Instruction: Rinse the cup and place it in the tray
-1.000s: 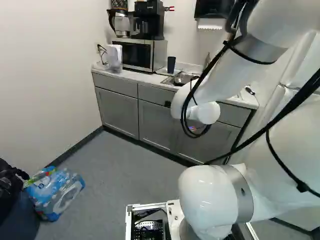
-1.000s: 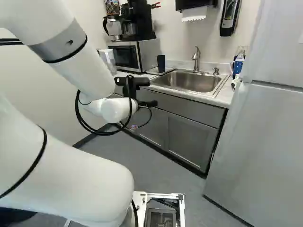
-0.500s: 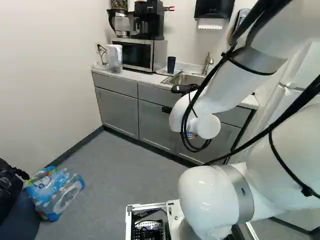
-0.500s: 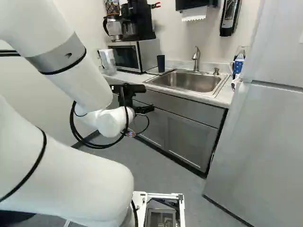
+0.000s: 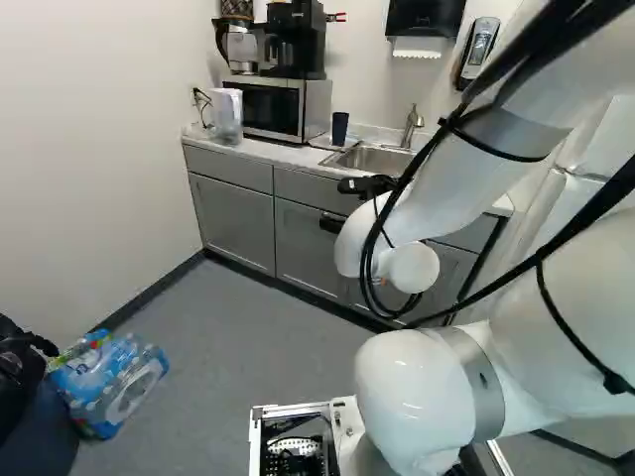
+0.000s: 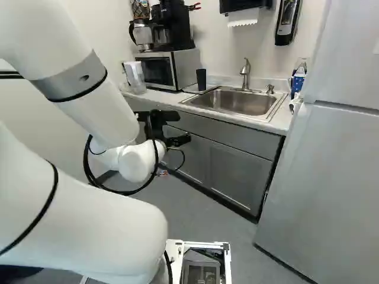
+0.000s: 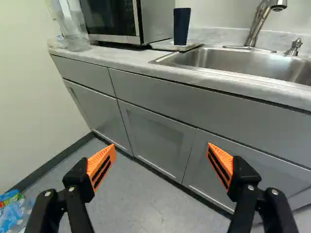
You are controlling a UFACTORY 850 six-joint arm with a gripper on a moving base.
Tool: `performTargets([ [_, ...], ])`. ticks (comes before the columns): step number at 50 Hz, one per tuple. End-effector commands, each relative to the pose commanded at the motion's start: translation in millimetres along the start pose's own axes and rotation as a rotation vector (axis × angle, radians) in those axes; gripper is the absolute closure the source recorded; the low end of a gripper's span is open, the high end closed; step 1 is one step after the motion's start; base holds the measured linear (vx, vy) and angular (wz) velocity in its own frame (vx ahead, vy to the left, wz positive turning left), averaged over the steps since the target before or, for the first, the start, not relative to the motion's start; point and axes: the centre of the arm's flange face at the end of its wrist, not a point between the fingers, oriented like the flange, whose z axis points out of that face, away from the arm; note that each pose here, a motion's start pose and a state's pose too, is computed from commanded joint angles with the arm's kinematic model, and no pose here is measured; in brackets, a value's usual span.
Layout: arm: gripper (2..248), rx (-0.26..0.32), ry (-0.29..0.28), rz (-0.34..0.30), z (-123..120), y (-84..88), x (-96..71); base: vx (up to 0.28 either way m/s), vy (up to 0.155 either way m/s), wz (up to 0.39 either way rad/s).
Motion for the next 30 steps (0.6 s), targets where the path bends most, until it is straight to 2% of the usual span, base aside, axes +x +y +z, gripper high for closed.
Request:
performTargets([
  [30, 3, 0.003, 0.004, -0.001, -1.6, -0.7, -2.1, 0.0, 0.0, 0.0],
])
